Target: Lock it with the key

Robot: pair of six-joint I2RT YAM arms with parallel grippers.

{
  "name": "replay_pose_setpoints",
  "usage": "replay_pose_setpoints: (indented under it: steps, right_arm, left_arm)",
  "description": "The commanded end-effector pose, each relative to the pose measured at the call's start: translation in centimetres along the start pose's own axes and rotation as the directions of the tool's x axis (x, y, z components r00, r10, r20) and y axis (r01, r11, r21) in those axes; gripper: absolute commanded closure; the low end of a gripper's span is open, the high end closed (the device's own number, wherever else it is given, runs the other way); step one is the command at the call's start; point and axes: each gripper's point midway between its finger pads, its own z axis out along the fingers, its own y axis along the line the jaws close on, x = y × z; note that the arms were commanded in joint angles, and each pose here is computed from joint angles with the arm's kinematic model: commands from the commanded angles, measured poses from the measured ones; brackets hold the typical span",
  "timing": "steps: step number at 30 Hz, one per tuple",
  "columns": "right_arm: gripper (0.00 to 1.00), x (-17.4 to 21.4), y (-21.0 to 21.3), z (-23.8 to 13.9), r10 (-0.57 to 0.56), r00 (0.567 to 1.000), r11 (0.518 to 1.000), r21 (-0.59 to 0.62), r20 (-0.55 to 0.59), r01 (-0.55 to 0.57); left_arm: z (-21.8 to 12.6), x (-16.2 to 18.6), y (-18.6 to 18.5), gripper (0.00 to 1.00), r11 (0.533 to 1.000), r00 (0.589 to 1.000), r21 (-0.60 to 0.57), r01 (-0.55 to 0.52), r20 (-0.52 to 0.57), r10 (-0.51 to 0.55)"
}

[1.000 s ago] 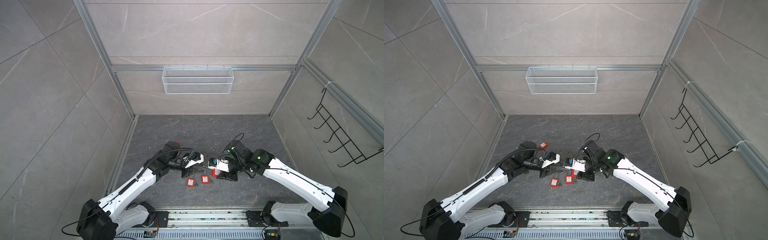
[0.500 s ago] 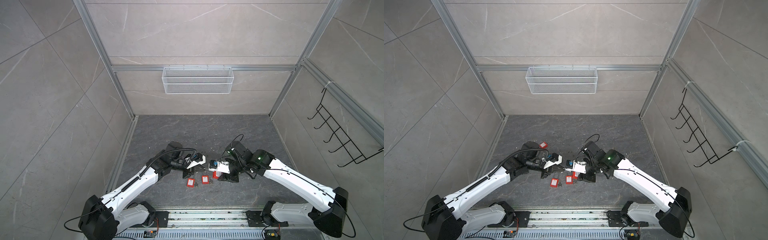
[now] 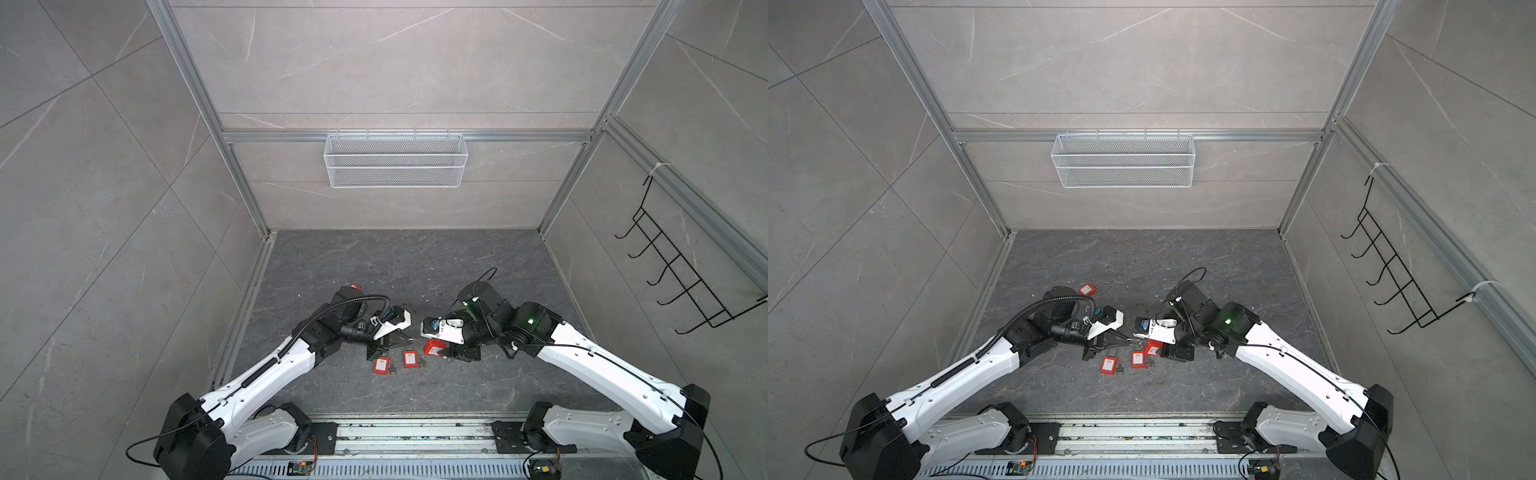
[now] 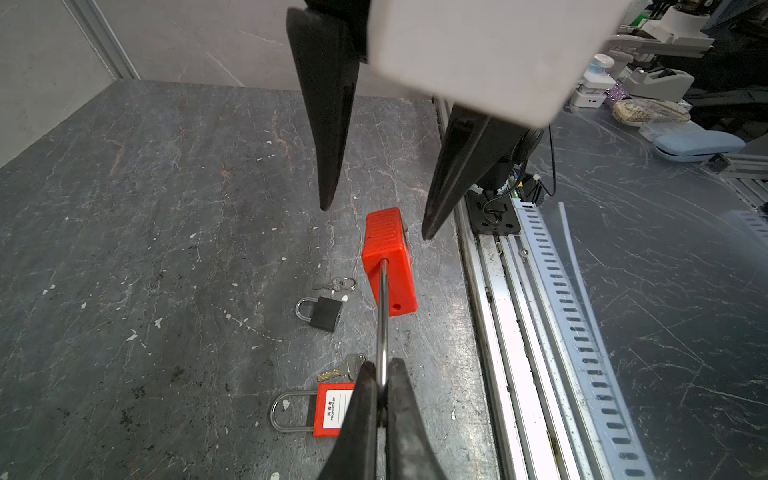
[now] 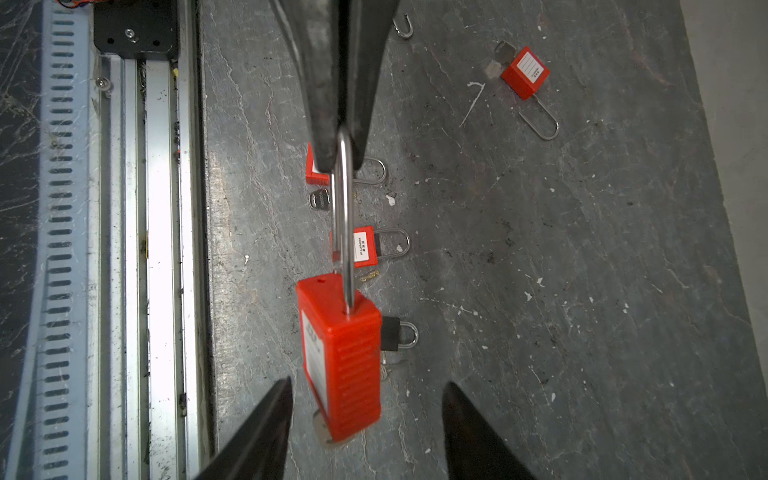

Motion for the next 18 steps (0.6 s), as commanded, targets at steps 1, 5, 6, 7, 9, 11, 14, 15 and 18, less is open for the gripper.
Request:
replay_pose_setpoints:
  steps: [1,5,6,7,9,11,14,15,18]
  right_arm:
    - [0.45,0.3,0.6,-0.2,-0.021,1.000,0.999,-0.032,-0.022,0.020]
    - [0.51,0.0,1.1,0.0,-0.019,1.000,0.998,-0.067,-0.004,0.019]
    - [0.53,-0.2,1.2,0.1,-0.017,1.000,0.997,-0.078,0.004,0.017]
    - [0.54,-0.4,1.4,0.1,-0.015,1.000,0.996,-0.090,0.011,0.016]
    - [0.57,-0.6,1.7,0.3,-0.009,1.000,0.993,-0.115,0.021,0.011]
    - [0.61,-0.9,1.9,0.4,-0.002,1.000,0.991,-0.137,0.026,0.005]
    - [0.68,-1.1,2.0,0.3,0.004,0.999,0.989,-0.150,0.032,0.001]
    - [0.70,-1.1,2.1,0.3,0.002,0.999,0.988,-0.152,0.037,0.004]
    - [0.76,-1.3,2.3,0.0,0.000,0.999,0.987,-0.162,0.048,0.007]
  left_arm:
    - [-0.7,-2.6,-1.1,1.00,0.998,0.994,0.026,-0.056,0.096,0.053]
    - [-0.9,-2.8,-1.7,1.00,0.997,0.992,0.041,-0.071,0.110,0.067]
    - [-0.8,-2.7,-1.7,1.00,0.997,0.992,0.043,-0.070,0.109,0.065]
    - [-0.8,-2.6,-1.8,1.00,0.997,0.992,0.044,-0.071,0.108,0.066]
    - [-0.8,-2.4,-1.8,1.00,0.996,0.991,0.042,-0.081,0.107,0.076]
    - [-0.8,-2.6,-1.8,1.00,0.996,0.990,0.040,-0.086,0.114,0.081]
    - [-0.8,-2.6,-1.8,1.00,0.996,0.990,0.041,-0.085,0.113,0.080]
    - [-0.8,-2.6,-1.8,1.00,0.995,0.990,0.041,-0.087,0.114,0.082]
    - [-0.8,-2.6,-1.9,1.00,0.995,0.989,0.041,-0.093,0.117,0.087]
